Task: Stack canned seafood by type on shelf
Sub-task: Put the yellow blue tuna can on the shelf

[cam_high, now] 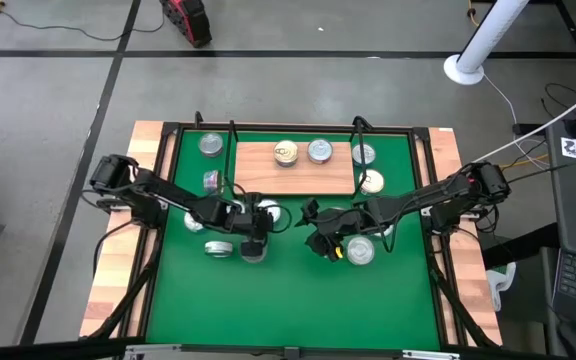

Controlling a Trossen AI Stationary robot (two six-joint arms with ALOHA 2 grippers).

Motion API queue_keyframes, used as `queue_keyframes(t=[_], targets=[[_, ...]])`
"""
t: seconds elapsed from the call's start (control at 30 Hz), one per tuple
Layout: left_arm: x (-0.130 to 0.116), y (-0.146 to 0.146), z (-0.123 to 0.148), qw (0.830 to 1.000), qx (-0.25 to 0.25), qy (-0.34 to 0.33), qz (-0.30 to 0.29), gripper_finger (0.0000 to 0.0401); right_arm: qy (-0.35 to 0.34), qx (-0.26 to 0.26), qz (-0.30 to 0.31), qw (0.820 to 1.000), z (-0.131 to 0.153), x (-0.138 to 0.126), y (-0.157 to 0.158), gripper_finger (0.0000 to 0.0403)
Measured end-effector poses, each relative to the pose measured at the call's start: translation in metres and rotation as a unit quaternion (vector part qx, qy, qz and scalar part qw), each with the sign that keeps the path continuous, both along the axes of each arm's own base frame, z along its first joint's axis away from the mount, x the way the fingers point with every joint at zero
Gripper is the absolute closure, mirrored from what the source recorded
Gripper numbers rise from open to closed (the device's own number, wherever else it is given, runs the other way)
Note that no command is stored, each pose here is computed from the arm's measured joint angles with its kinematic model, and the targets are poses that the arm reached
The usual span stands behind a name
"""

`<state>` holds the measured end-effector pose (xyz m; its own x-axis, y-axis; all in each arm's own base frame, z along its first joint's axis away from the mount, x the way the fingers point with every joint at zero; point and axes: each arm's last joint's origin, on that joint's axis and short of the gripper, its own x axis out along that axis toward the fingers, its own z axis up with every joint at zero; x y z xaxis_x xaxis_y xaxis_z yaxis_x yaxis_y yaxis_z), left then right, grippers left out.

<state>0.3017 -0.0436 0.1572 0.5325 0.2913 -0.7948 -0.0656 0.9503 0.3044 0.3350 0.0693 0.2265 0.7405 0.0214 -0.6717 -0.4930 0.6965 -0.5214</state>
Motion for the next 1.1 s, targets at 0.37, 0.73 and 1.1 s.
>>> queue_keyframes(t=[0.37,0.73,1.1], targets=[[0.006,0.002,-0.016,1.000,0.010,0.012,-0.002,0.0274,-0.006,0.002,-0.001,1.000,0.001,0.001,0.000,0.0107],[0.007,0.006,-0.019,0.999,0.035,0.019,0.013,0.0300,-0.009,0.003,-0.001,1.000,0.001,0.001,0.000,0.0107],[0.008,0.012,-0.019,0.999,0.034,0.019,0.022,0.0367,-0.010,0.003,-0.001,1.000,0.001,0.001,0.000,0.0107]])
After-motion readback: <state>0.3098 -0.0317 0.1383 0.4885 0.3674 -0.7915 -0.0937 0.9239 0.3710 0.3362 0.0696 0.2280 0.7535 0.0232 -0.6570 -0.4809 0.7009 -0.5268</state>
